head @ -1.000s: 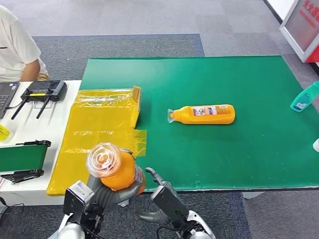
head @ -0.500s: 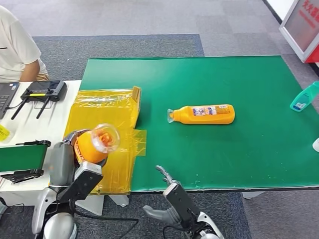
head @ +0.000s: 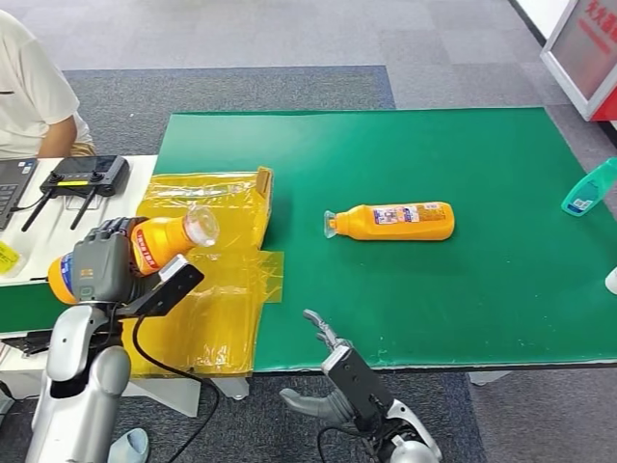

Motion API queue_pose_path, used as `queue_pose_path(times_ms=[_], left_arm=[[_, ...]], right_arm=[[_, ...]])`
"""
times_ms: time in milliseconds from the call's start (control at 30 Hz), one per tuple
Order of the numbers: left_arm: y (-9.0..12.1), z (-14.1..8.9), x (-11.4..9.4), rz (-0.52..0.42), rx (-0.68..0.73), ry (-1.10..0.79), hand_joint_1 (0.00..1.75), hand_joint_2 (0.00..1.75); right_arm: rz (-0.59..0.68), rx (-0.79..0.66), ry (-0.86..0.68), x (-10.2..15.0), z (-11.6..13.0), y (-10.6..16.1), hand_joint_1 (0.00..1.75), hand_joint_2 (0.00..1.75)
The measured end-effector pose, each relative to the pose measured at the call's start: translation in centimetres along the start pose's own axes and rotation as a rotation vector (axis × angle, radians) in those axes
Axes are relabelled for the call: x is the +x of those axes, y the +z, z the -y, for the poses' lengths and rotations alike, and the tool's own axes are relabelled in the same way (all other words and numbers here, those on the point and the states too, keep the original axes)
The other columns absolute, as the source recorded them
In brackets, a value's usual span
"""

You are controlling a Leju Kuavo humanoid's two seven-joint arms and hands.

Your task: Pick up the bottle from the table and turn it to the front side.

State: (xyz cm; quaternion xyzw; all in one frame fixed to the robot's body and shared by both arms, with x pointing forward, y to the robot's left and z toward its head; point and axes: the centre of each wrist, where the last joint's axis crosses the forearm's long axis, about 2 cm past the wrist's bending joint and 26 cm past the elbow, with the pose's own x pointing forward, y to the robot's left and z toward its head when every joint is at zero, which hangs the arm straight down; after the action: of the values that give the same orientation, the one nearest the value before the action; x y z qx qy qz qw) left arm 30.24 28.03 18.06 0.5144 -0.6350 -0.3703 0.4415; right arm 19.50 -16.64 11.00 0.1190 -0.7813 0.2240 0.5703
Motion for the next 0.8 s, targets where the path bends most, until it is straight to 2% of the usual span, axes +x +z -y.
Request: queue_pose_path(times_ms=[133, 333, 533, 800], left_arm=[[-1.9, 1.0, -0.3, 0.024, -0.071, -0.056, 1.75, 1.75], [-3.0, 2.3, -0.5, 0.040, -0.130, -0.080, 1.75, 1.75], [-4.2, 4.5, 0.9, 0.091, -0.244, -0.145, 1.75, 1.75], [-3.0, 9.5, 3.4, 0.156, -0.447, -0.125, 1.75, 1.75]], right_arm=[[0.021, 0.012, -0.006, 0.0, 0.3, -0.5, 0.00, 1.75], [0.025, 0.020, -0.008, -0.3, 0.5, -0.9, 0.00, 1.75], [0.043, 0.040, -0.012, -0.4, 0.6, -1.6, 0.00, 1.75], [0.078, 0.061, -0.009, -0.3, 0.7, -2.4, 0.00, 1.75]])
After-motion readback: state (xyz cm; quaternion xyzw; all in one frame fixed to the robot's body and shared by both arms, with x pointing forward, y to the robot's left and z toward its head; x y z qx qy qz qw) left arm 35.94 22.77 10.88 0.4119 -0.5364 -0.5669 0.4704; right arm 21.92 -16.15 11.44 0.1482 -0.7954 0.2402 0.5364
